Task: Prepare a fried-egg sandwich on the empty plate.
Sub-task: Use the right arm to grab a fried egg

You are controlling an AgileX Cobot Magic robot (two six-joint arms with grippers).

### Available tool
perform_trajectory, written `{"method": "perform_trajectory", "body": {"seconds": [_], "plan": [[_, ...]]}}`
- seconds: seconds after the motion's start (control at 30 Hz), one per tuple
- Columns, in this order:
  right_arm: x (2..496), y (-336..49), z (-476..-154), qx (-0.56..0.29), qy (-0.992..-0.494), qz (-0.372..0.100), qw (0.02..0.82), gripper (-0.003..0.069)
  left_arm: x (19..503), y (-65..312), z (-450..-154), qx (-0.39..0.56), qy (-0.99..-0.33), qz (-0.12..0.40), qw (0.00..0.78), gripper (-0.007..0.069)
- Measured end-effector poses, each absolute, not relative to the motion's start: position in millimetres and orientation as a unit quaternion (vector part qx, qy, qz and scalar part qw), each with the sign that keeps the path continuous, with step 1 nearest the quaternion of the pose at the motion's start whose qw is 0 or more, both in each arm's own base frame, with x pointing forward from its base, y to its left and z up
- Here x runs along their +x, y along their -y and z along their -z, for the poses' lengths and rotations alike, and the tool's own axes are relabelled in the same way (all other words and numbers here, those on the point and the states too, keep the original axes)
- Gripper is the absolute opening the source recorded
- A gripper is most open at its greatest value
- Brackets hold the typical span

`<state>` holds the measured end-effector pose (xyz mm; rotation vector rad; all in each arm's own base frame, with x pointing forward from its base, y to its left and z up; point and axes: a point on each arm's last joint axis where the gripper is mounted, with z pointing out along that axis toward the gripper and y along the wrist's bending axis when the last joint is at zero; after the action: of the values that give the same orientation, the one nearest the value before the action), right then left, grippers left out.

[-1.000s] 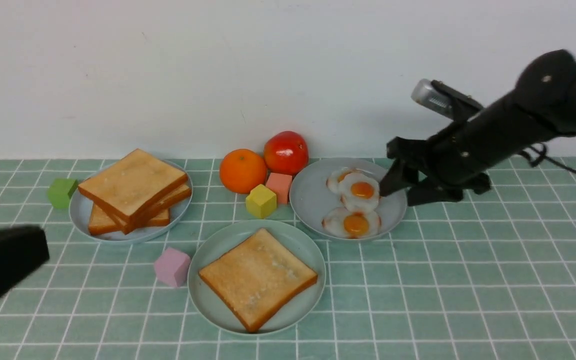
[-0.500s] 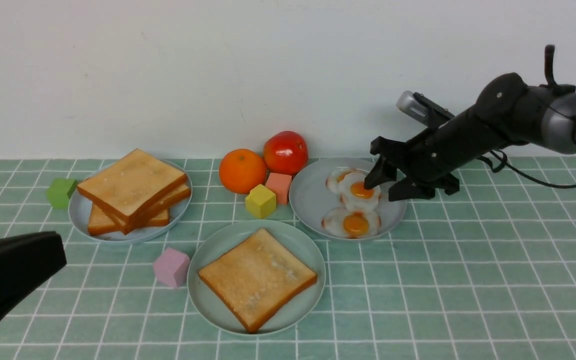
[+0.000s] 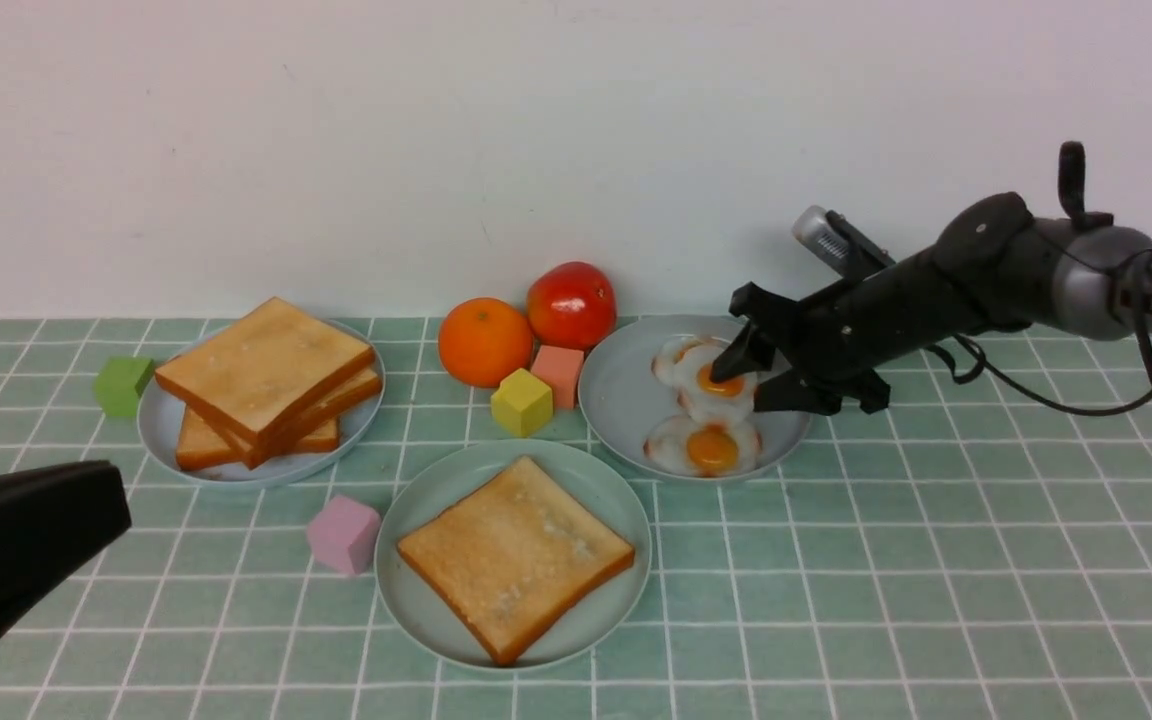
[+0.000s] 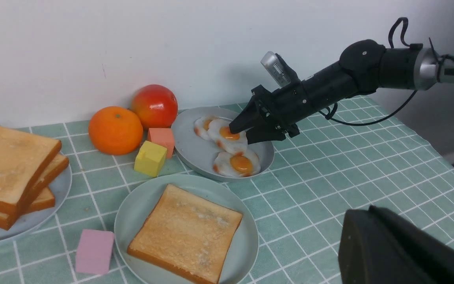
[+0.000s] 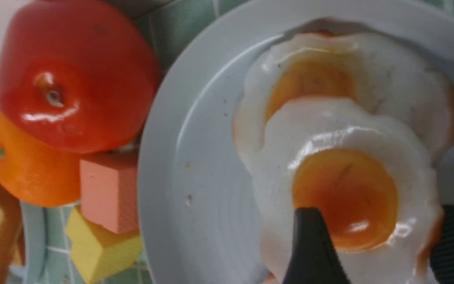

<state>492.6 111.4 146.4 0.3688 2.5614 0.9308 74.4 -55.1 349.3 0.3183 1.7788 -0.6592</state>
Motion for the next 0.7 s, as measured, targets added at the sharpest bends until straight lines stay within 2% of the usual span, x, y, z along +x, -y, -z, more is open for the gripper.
{"method": "perform_trajectory", "body": {"seconds": [0.3,0.43,0.53,0.6,0.63,0.7], "plan": [[496,-112,-142,0.146,-0.906,-0.345,0.195,0.0402,74,55,-349,0.135,-0.76,0.28,0.571,-0.0013],[496,-111,-142,0.138,-0.908,-0.342,0.197,0.0344,74,55,-349,0.135,-0.76,0.28,0.57,-0.0013],[496,-105,-141,0.137,-0.91,-0.342,0.193,0.0206,74,55,-349,0.135,-0.76,0.28,0.57,-0.0013],[496,-103,-140,0.137,-0.91,-0.342,0.19,0.016,74,55,-349,0.135,-0.76,0.28,0.57,-0.0013],[496,-99,-139,0.137,-0.911,-0.342,0.185,0.0086,74,55,-349,0.135,-0.76,0.28,0.57,-0.0013],[496,-95,-137,0.14,-0.911,-0.344,0.178,0.006,74,55,-349,0.135,-0.76,0.28,0.57,-0.0013]]}}
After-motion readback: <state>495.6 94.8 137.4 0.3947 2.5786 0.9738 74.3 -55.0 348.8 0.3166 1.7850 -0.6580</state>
